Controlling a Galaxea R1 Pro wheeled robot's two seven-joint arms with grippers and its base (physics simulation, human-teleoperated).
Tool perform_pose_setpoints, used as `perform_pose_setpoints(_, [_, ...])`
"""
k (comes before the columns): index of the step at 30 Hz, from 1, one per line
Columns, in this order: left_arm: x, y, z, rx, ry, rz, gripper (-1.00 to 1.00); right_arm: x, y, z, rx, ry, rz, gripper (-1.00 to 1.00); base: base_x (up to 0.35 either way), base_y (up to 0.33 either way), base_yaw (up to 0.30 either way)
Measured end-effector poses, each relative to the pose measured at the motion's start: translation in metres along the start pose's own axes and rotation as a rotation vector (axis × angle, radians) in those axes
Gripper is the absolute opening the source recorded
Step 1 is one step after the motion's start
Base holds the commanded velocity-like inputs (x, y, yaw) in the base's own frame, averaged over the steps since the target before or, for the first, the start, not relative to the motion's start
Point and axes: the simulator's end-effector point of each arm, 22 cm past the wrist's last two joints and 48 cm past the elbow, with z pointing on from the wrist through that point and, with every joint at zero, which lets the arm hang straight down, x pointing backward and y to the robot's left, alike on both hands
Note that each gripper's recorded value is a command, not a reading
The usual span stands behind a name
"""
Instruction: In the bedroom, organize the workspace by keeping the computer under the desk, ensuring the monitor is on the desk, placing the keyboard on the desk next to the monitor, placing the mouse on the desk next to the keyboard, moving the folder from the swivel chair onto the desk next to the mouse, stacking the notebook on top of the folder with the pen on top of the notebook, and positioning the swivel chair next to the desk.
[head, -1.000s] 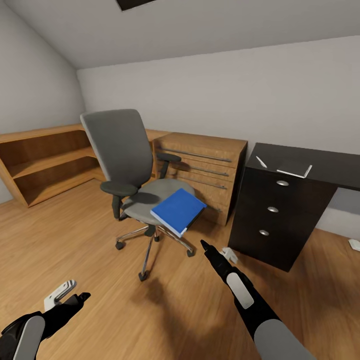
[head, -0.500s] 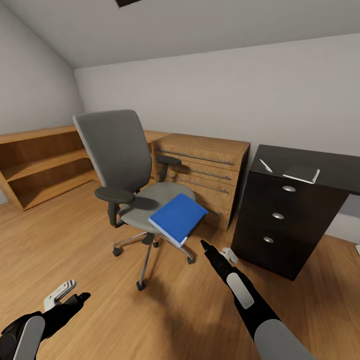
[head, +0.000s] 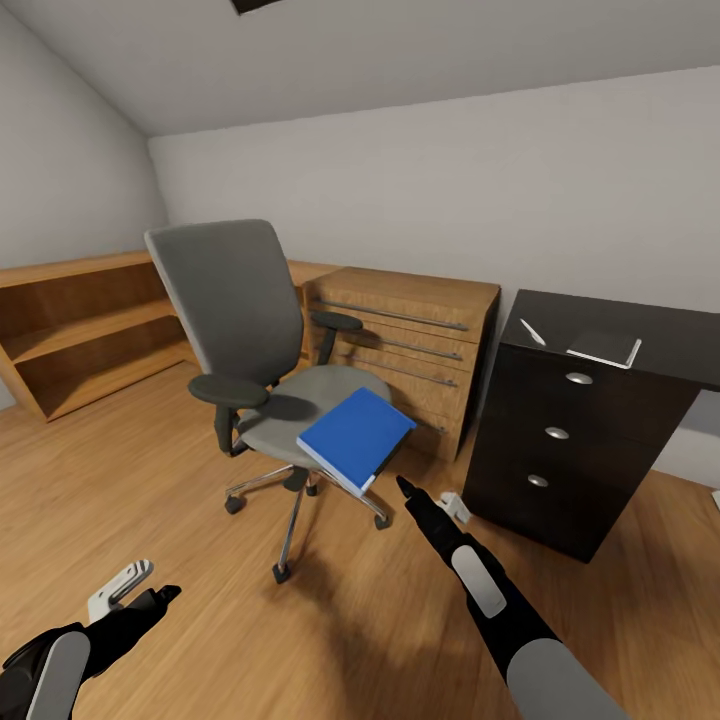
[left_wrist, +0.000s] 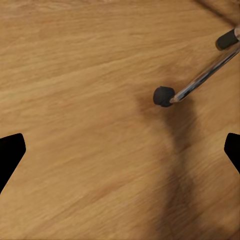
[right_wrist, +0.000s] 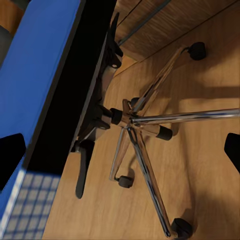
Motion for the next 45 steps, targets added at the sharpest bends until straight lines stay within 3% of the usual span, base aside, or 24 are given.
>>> perform_pose_setpoints(22, [0.0, 0.0, 0.0, -0.001, -0.001, -0.001, 1.0, 0.006, 0.007, 0.001, -0.019, 0.01, -0.001, 1.0, 0.0, 0.0, 0.0])
perform_pose_setpoints(45, [0.003, 0.0, 0.001, -0.001, 0.005, -0.003, 1.0, 0.024, 0.03, 0.002, -0.09, 0.046, -0.026, 1.0, 0.0, 0.0, 0.0])
